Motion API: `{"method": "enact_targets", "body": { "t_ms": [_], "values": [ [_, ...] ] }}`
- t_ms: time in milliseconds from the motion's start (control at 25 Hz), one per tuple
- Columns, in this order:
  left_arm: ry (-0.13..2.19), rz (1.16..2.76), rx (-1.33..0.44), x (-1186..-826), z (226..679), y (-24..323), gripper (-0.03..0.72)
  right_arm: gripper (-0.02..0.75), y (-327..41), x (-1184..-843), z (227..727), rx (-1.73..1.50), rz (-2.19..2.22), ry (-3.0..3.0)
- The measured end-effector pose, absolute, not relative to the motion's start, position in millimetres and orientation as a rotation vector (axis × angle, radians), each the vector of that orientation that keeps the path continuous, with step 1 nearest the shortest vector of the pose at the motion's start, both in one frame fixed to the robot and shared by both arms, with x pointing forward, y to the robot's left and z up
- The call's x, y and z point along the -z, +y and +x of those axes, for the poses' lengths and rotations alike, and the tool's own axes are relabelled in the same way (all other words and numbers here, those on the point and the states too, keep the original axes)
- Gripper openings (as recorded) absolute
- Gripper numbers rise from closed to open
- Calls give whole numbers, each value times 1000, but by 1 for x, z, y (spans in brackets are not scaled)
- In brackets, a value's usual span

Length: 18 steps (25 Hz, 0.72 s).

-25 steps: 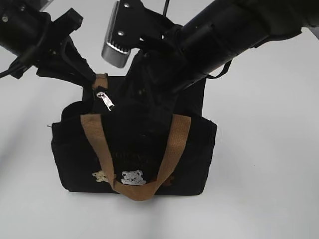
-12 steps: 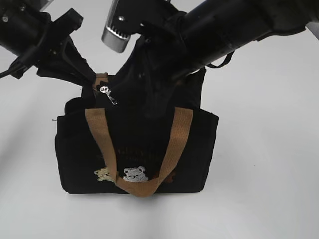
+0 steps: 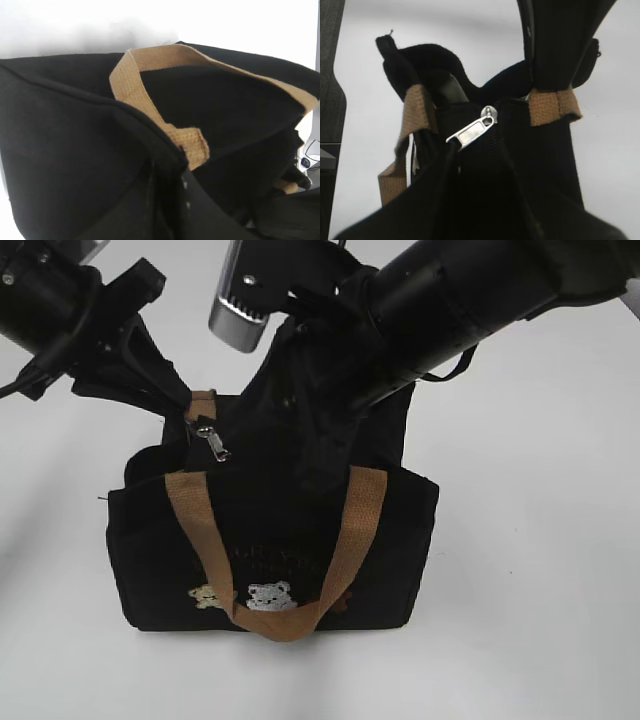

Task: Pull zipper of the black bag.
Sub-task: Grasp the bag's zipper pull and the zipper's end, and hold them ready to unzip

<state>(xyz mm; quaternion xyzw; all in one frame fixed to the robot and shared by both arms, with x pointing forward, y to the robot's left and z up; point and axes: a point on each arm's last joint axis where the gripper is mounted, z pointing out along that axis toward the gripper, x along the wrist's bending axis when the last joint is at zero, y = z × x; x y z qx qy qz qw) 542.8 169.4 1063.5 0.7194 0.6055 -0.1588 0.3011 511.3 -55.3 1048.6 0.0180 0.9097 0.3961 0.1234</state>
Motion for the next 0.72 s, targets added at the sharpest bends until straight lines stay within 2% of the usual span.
{"method": "enact_targets", "body": {
  "t_ms": [720],
  "values": [
    [1607,1915,415,-1063,543,170,32,224,-53,-1039,514,-1142,63,2686]
  ]
}}
